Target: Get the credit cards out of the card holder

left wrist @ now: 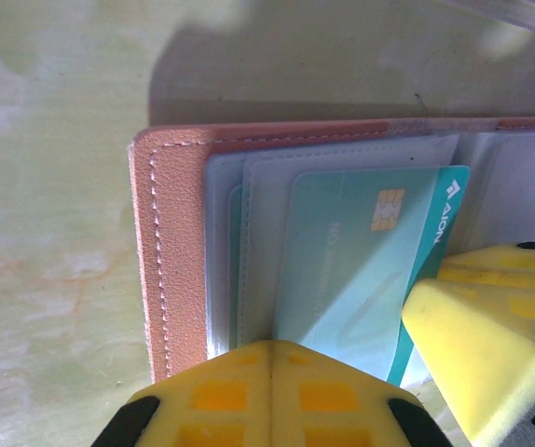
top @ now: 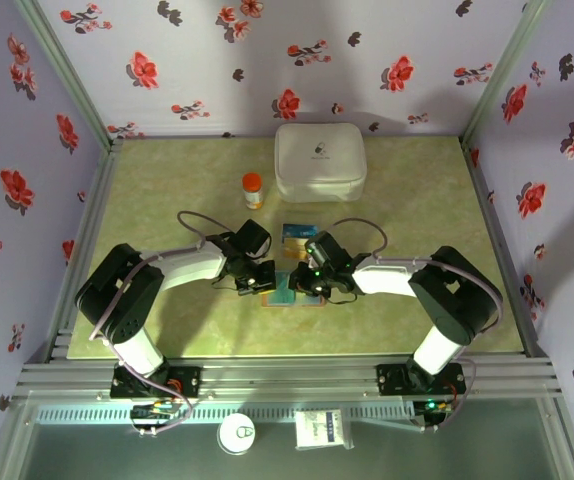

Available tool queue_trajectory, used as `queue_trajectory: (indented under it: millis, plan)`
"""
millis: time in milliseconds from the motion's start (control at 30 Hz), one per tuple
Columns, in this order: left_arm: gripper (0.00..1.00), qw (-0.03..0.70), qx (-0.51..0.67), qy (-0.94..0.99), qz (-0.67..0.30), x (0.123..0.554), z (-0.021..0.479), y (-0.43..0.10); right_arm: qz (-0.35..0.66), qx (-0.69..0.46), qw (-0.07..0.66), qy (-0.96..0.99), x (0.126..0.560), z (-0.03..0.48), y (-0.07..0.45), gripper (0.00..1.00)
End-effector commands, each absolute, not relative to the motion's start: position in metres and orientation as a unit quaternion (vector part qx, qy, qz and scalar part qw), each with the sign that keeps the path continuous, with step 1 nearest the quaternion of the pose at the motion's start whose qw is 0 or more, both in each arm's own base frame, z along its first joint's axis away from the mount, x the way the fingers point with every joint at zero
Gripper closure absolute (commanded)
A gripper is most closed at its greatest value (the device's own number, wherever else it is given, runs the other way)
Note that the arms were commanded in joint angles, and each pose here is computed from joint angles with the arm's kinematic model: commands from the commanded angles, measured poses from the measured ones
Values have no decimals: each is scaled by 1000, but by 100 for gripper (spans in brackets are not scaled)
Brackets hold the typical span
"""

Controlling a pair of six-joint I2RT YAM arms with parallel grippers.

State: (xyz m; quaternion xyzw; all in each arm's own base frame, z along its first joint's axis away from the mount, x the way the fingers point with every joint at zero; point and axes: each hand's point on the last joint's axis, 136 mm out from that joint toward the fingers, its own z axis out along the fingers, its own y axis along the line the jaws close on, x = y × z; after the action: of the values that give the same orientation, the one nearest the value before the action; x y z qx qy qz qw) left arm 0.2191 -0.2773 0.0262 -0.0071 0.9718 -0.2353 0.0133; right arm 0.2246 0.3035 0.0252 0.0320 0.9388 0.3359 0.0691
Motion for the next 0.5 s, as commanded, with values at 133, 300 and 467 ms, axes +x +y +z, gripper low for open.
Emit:
queue_trajectory:
  millis: [133, 300, 467]
  plan:
    - [100, 4, 8, 977, -213, 214, 20, -273, 343, 44, 76, 935, 226, 29, 297, 88]
    - [100, 2, 6, 977, -211, 213, 20, -272, 342, 49, 80, 935, 226, 31, 291, 89]
    - [100, 2, 6, 978, -211, 213, 20, -272, 341, 50, 81, 935, 225, 31, 287, 90]
